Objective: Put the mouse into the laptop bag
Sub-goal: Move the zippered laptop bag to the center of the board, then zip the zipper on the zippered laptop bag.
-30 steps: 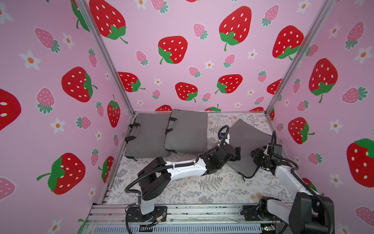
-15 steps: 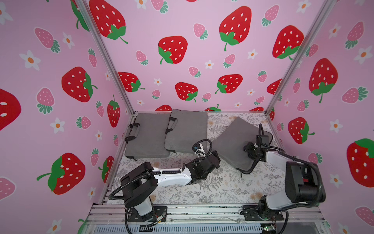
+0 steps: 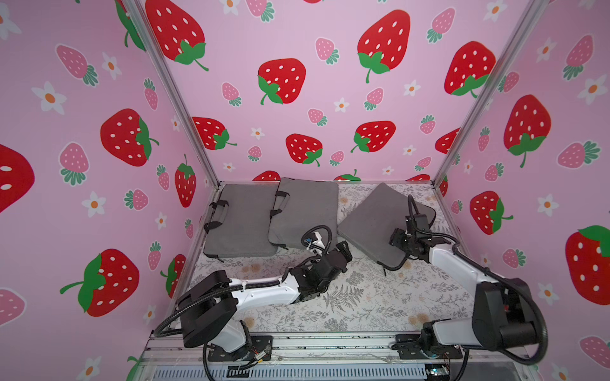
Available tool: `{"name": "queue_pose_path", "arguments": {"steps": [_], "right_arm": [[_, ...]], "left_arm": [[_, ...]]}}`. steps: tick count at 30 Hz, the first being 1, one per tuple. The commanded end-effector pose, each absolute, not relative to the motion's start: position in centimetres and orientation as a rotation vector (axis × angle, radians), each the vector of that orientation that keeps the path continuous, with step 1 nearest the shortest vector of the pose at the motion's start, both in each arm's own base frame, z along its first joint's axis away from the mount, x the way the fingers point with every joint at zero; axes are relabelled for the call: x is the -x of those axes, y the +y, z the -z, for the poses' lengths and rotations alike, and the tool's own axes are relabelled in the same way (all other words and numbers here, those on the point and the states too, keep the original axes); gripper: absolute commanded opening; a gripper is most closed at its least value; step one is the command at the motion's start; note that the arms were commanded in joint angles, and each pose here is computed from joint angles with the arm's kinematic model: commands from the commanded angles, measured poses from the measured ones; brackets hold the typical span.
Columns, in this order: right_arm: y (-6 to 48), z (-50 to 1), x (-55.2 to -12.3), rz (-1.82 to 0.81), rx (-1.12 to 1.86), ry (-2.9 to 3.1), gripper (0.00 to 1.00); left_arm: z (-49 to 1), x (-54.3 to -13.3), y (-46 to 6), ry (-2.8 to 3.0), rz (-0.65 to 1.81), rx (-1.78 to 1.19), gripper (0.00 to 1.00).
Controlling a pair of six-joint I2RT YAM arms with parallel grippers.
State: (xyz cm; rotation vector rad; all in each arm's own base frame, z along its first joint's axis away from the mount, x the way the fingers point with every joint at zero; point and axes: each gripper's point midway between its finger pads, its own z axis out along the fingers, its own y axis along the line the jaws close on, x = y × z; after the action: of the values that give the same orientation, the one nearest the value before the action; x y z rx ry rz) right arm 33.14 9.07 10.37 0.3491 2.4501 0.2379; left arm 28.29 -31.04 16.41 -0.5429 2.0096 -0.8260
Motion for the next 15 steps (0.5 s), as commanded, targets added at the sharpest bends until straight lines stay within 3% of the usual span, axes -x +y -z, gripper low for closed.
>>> {"name": "queue_pose_path", "arguments": {"steps": [1, 7, 15], "right_arm": [[9.8, -10.5, -28.5, -0.098, -0.268, 2.476, 0.68], [13.6, -10.9, -23.0, 0.009, -0.090, 2.420, 0.67], [14.5, -7.0, -21.1, 0.150, -0.025, 2.466, 0.64]], "left_arm": [[-17.1, -28.0, -28.5, 1.947, 0.805, 0.599, 0.92], [-18.3, -26.9, -24.7, 1.911, 0.778, 0.625, 0.98], [-17.8, -25.4, -20.9, 1.891, 0.773, 0.658, 0.99]]}}
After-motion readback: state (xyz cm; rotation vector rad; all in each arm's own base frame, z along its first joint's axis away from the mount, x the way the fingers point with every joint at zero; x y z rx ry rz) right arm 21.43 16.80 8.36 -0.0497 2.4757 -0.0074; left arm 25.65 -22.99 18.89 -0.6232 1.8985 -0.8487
